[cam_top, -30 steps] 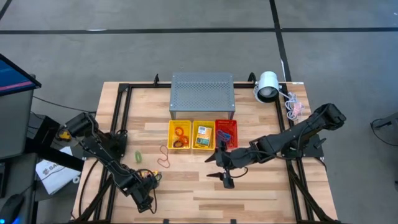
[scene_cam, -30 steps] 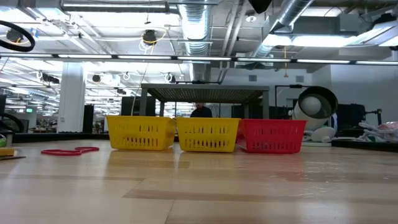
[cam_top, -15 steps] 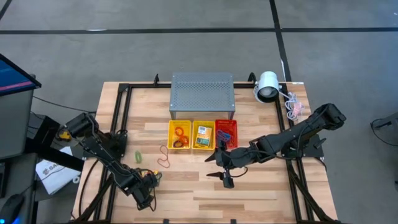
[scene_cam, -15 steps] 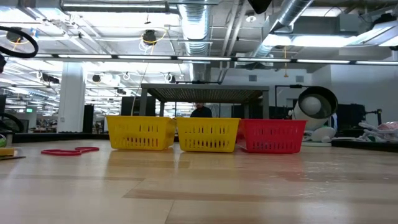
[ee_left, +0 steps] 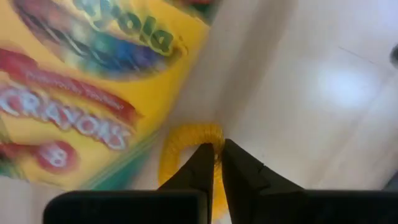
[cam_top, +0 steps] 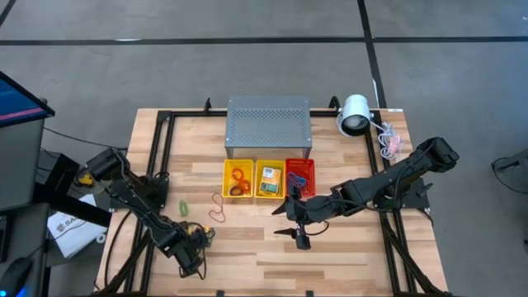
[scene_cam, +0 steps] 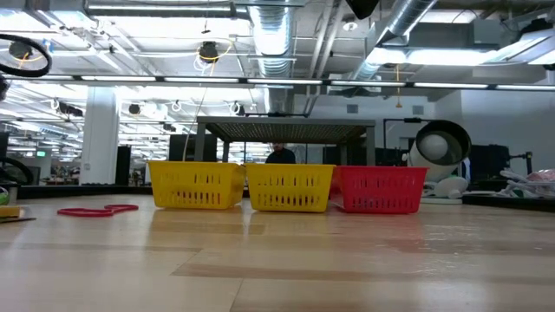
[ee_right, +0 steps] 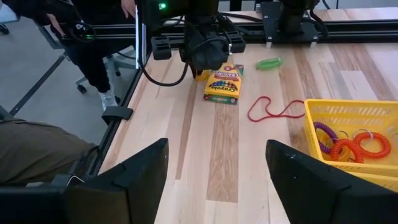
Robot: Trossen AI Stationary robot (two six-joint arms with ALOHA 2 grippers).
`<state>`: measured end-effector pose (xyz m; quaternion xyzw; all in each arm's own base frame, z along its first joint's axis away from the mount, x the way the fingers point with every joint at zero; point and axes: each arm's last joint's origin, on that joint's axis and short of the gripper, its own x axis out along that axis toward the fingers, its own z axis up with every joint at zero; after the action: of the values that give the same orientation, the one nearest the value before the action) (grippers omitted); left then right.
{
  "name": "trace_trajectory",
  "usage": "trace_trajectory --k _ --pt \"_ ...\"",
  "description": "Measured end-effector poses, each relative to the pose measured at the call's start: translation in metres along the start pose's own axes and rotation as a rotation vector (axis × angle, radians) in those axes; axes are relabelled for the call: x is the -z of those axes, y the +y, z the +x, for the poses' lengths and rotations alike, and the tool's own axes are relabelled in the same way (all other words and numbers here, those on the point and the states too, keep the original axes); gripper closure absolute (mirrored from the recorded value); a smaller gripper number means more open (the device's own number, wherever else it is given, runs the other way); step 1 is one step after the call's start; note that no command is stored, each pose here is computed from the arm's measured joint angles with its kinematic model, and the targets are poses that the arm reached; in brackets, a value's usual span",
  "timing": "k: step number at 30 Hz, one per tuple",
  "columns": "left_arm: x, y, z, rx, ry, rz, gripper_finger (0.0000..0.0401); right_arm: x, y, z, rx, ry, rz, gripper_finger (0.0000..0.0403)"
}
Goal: Pick & Place Office Desk Supplies
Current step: Put the yellow spring keychain into the left yellow bin
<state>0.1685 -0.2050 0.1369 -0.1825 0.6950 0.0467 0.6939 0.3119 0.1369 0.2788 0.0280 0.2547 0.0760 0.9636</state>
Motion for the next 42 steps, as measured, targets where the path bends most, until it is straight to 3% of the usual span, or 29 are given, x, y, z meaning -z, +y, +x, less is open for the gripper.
trace_trajectory --k 4,9,15,21,29,36,42 --pt "0.004 -0.002 -0.034 0.140 -0.029 0.018 0.0395 0.000 0.000 0.000 0.001 0.003 -0.003 0.0143" --pt "0.008 0.005 -0.074 0.253 -0.184 0.012 0.0395 0.000 0.000 0.000 0.001 0.003 -0.017 0.0143" --pt "0.011 0.015 -0.103 0.324 -0.352 0.021 0.0396 0.000 0.000 0.000 0.000 0.003 -0.022 0.0143" --pt "0.004 0.016 -0.114 0.338 -0.499 0.100 0.0396 -0.003 0.001 0.000 -0.007 -0.033 -0.058 0.0143" --pt "-0.026 0.015 -0.128 0.351 -0.726 0.289 0.0396 -0.018 -0.002 0.000 -0.021 -0.177 -0.129 0.0143" --pt "-0.056 0.026 -0.140 0.278 -0.883 0.395 0.0396 -0.010 -0.019 0.041 -0.091 -0.197 -0.137 0.0143" --pt "-0.065 0.029 -0.145 0.244 -0.951 0.467 0.0396 -0.001 -0.039 0.068 -0.141 -0.209 -0.121 0.0143"
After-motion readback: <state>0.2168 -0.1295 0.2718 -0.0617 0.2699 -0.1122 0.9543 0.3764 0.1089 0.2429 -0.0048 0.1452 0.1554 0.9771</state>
